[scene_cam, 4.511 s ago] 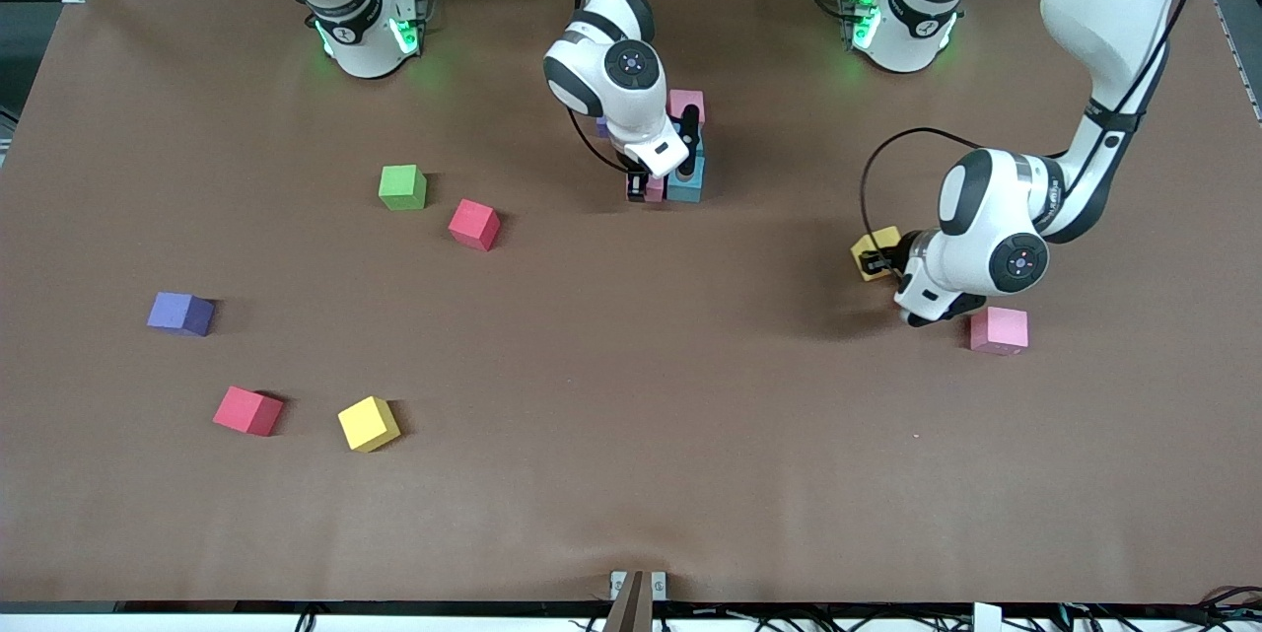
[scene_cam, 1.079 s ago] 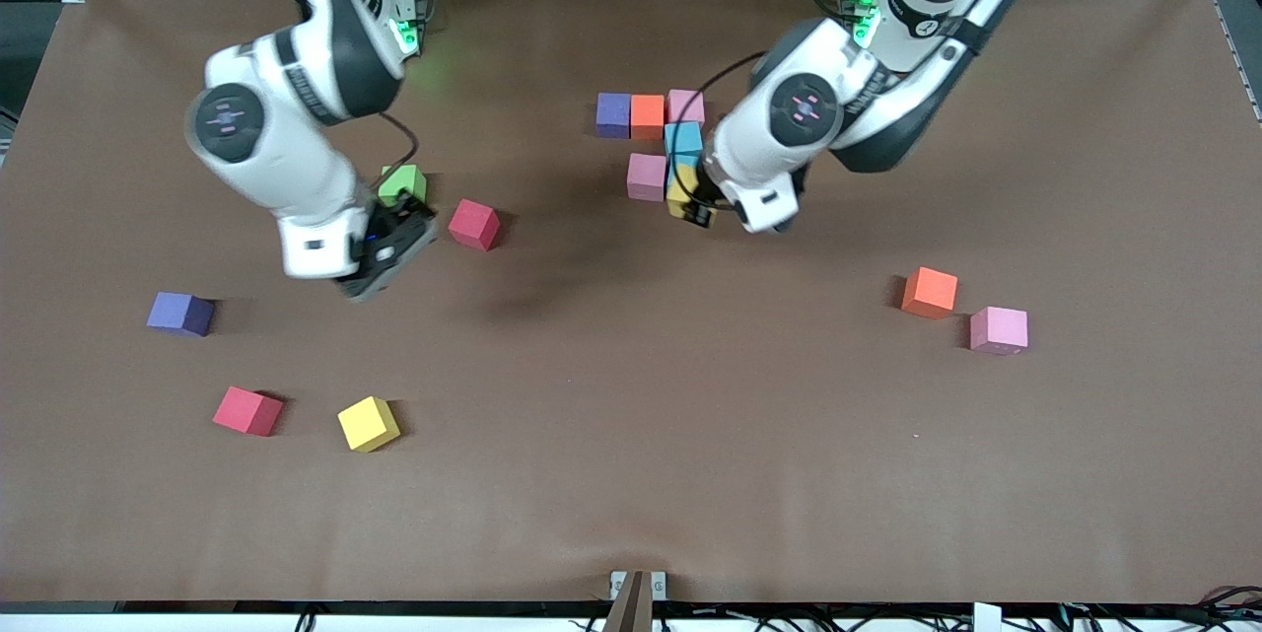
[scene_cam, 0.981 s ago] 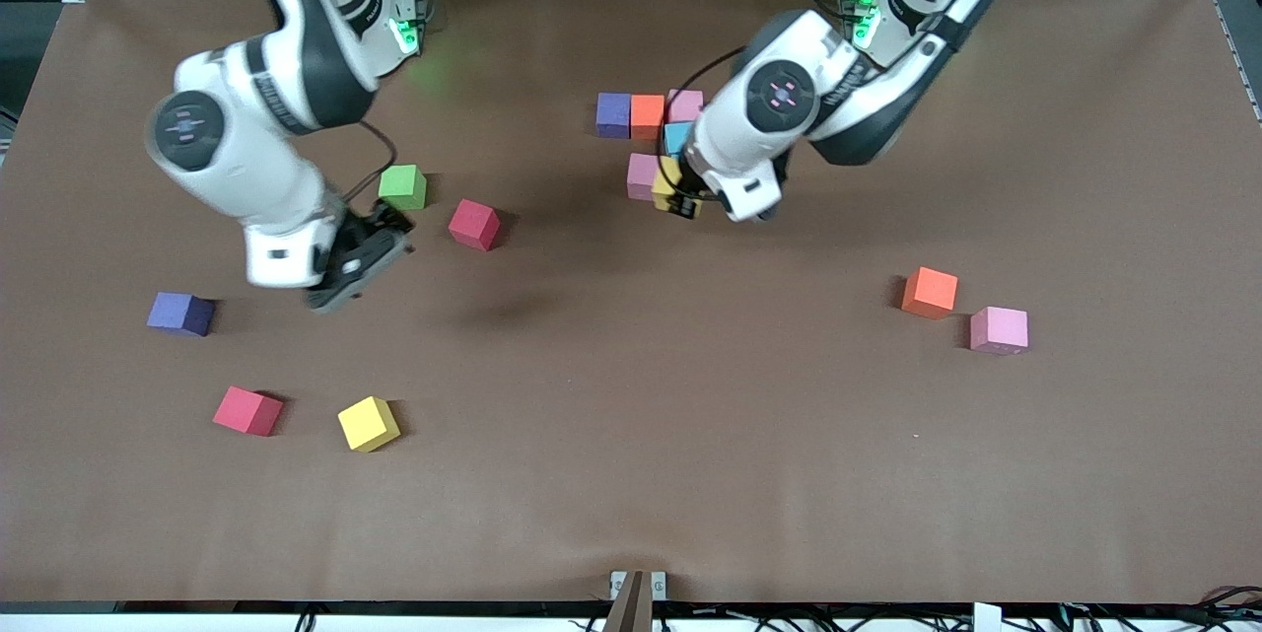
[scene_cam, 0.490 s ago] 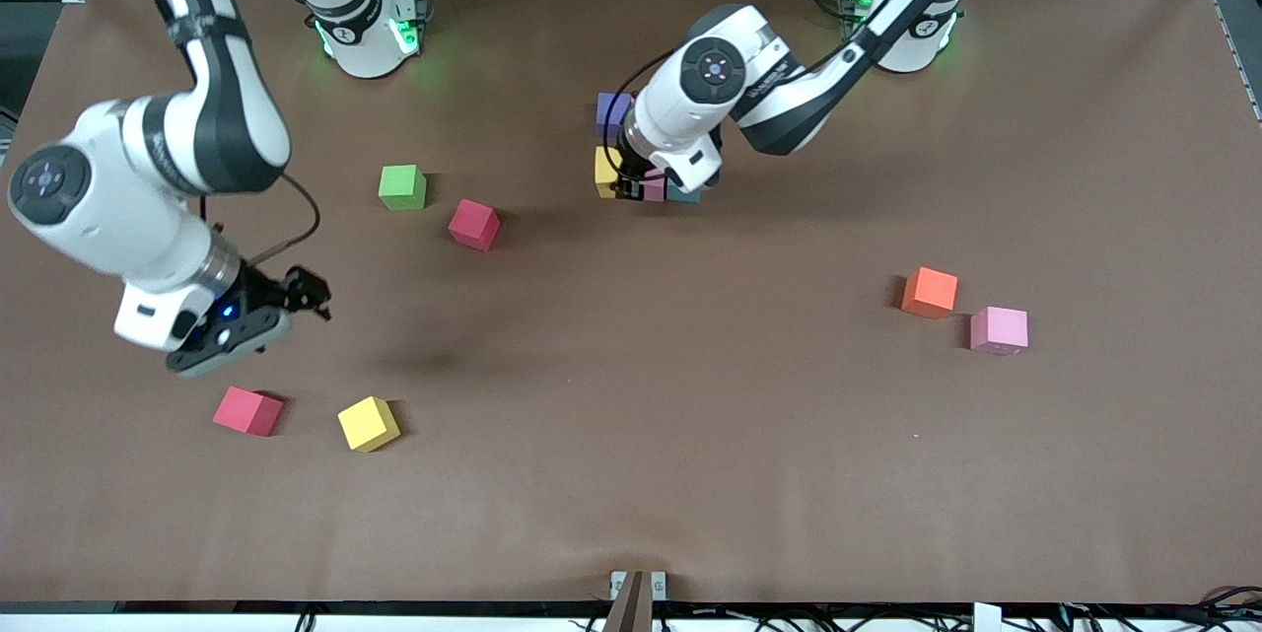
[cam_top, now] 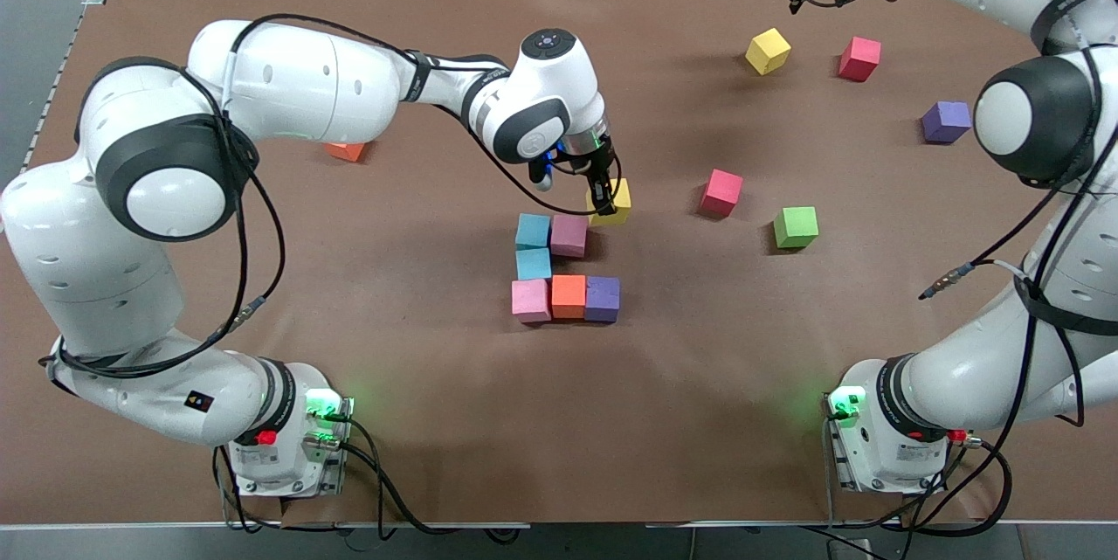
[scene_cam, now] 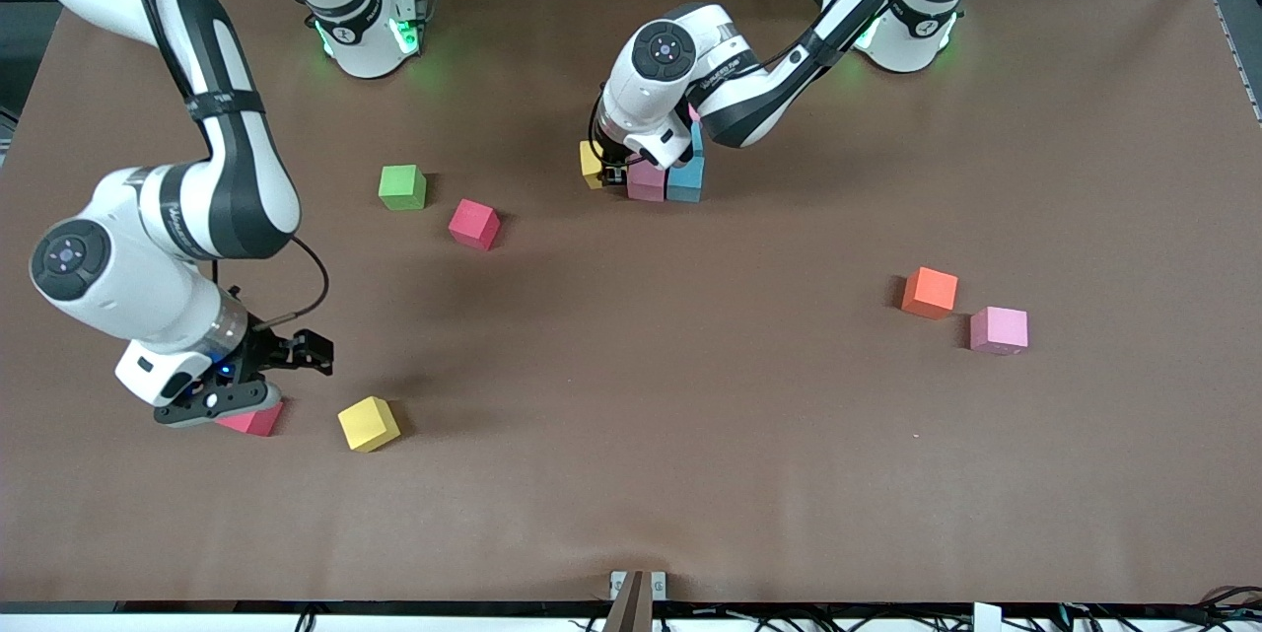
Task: Form number 2 with 11 blocks
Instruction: 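Reach the right gripper to yellow while the left gripper carries yellow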
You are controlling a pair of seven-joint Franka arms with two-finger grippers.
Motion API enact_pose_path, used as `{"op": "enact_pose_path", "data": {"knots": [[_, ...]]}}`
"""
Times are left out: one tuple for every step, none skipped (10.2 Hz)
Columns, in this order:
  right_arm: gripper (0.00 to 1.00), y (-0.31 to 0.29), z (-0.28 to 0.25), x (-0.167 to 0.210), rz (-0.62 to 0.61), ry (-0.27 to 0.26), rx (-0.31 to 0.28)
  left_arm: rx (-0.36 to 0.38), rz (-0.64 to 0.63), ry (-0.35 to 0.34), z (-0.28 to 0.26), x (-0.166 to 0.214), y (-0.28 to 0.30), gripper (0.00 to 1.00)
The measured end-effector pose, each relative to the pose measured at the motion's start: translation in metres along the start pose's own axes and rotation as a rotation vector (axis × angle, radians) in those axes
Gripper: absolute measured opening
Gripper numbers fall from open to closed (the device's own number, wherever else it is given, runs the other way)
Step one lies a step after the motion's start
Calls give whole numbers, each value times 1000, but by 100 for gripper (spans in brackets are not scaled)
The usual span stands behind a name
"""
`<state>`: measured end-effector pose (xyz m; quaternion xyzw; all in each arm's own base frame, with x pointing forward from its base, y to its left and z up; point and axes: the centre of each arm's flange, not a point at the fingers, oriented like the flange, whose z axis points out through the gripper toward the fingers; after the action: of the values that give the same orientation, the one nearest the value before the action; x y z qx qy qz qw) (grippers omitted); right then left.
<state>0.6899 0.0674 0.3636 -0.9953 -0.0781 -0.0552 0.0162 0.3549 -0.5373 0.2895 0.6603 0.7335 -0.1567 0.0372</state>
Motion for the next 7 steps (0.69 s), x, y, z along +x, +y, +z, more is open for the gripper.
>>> {"op": "enact_pose_path", "data": {"knots": [[100,-1,11,3,19,5,-3,-7,-2,-13,4,3,0,56],[100,-2,22,4,35,10,-5,-12,-2,-24,8,5,-1,56],[100,-7,34,5,57,4,-5,-18,-4,-36,11,6,-3,56],[100,-16,44,5,79,-4,-5,-22,-4,-45,15,8,-5,56],[100,-24,53,5,84,-7,-6,-22,-3,-46,18,10,-8,56],[100,-29,60,6,65,-4,-9,-20,-1,-42,21,10,-10,56],[100,-30,68,7,16,1,-13,-21,1,-39,23,10,-12,56]]}}
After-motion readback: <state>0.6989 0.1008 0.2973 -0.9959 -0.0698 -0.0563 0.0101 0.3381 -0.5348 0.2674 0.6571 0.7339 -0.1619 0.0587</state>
